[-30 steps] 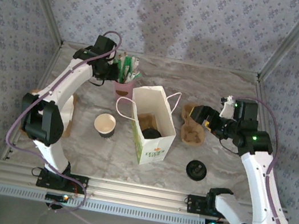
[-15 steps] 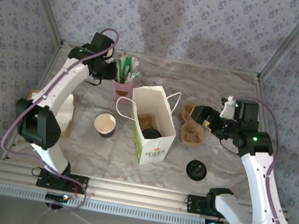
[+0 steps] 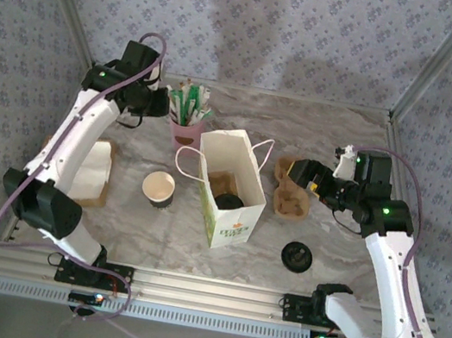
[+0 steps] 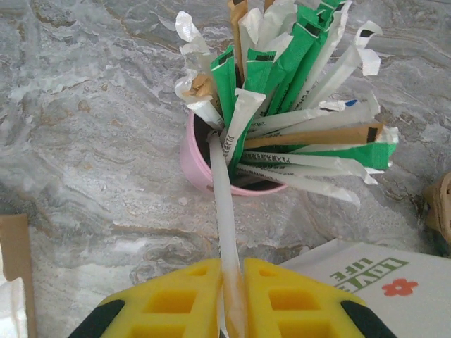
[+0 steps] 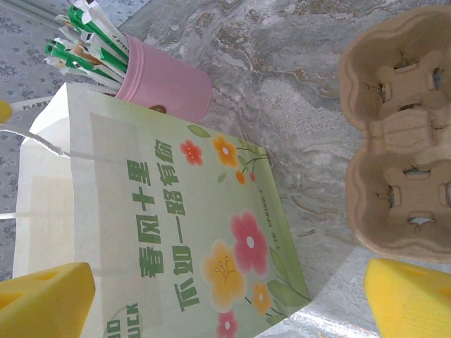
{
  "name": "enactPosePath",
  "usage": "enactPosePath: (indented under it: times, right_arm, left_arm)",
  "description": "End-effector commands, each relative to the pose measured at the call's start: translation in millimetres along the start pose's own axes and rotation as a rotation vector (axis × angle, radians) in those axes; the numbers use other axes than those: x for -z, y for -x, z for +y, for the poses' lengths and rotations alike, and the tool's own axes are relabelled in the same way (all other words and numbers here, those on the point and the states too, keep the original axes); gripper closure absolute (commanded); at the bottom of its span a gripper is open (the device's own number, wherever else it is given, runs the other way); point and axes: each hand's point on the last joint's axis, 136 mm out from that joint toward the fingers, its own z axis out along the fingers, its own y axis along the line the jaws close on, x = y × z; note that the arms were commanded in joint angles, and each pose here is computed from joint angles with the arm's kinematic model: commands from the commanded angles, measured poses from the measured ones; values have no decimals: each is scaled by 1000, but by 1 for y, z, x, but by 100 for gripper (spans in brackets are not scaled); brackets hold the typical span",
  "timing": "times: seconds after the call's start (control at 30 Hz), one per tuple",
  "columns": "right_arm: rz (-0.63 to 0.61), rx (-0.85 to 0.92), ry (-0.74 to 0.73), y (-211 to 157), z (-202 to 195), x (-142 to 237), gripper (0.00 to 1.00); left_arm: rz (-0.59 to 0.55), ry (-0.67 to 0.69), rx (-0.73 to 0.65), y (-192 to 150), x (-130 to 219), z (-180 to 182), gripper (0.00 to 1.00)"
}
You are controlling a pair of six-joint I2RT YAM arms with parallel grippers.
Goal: Pack the takeout coffee
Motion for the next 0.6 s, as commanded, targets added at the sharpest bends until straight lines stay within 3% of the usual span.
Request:
enactPosePath:
  times: [0.0,0.47,0.57]
  right_arm:
    - [-27,6,35,5,10,8,0]
    - [-37,9,53,5,20,14,0]
    - [-36,11,55,4,21,14,0]
  left_arm:
    - [-57,-16,-29,2,42,-4,84]
    - [-147,-107,-36,-12,116,-11,80]
    - [-149,-102,-25,-18,117,-8,65]
